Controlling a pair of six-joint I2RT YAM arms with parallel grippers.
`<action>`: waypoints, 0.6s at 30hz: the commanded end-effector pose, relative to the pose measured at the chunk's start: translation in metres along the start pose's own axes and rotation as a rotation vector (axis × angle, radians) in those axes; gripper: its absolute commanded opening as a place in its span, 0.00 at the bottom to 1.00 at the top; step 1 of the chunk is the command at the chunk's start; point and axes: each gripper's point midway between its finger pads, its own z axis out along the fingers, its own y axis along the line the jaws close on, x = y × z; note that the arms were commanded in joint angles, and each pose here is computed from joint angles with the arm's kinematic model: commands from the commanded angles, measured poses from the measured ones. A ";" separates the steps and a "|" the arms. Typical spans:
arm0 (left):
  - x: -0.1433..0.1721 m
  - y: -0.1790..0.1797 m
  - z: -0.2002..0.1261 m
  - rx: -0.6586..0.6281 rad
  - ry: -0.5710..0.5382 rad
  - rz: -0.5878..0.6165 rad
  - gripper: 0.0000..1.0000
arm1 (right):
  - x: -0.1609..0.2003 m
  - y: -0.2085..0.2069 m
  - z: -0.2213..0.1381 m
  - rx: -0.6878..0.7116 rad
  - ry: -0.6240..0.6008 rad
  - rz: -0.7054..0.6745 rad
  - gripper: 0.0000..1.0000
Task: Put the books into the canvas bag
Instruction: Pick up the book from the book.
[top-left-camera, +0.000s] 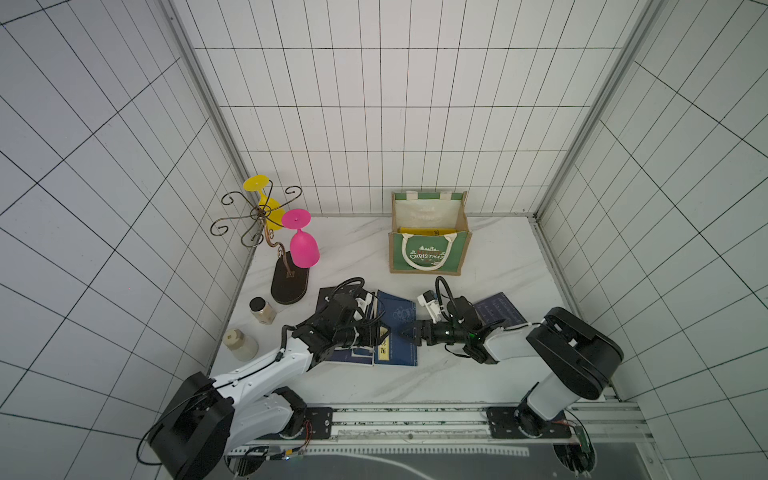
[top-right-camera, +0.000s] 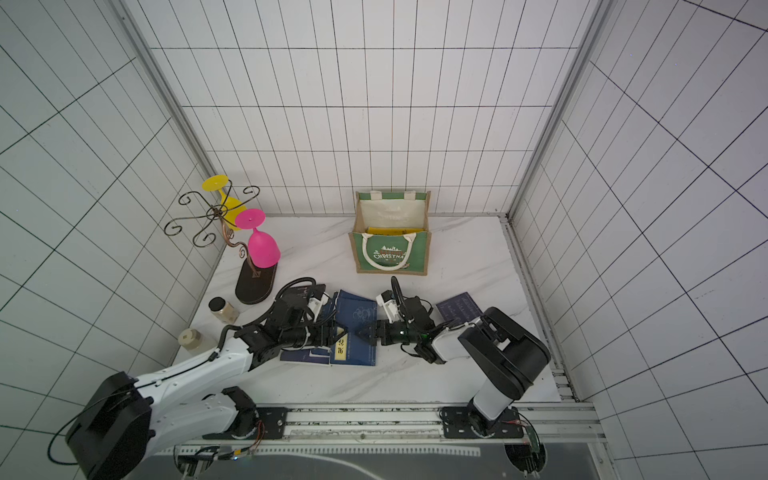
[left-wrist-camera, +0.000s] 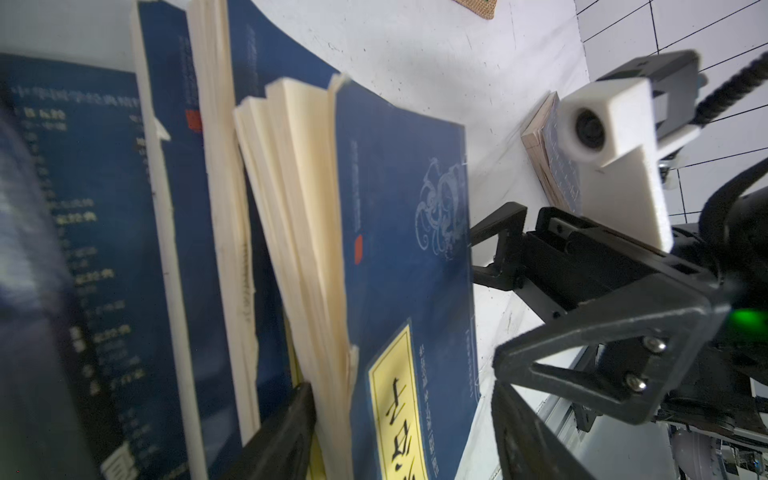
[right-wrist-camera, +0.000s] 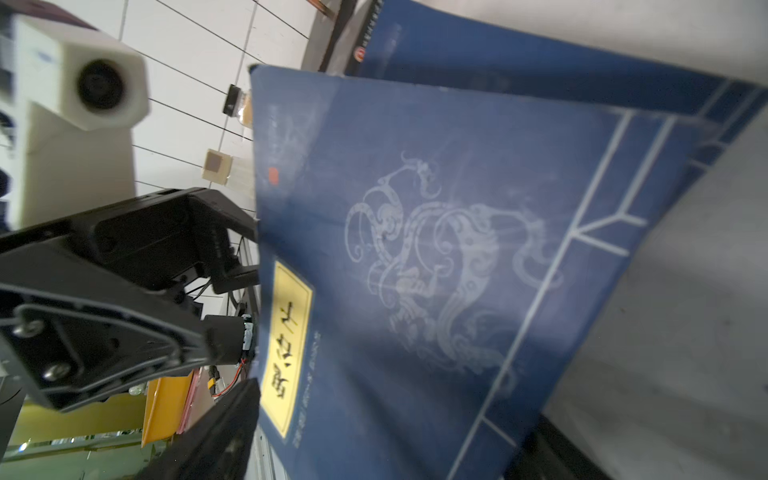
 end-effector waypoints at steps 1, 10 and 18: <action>-0.005 -0.012 0.000 0.058 -0.015 0.020 0.67 | -0.002 0.041 -0.009 -0.155 -0.023 -0.085 0.80; -0.010 -0.022 -0.003 0.094 -0.019 0.037 0.68 | -0.007 0.039 -0.014 -0.123 -0.052 -0.089 0.32; -0.033 -0.055 -0.044 0.160 -0.118 0.158 0.87 | -0.027 0.052 -0.035 -0.078 -0.056 -0.166 0.00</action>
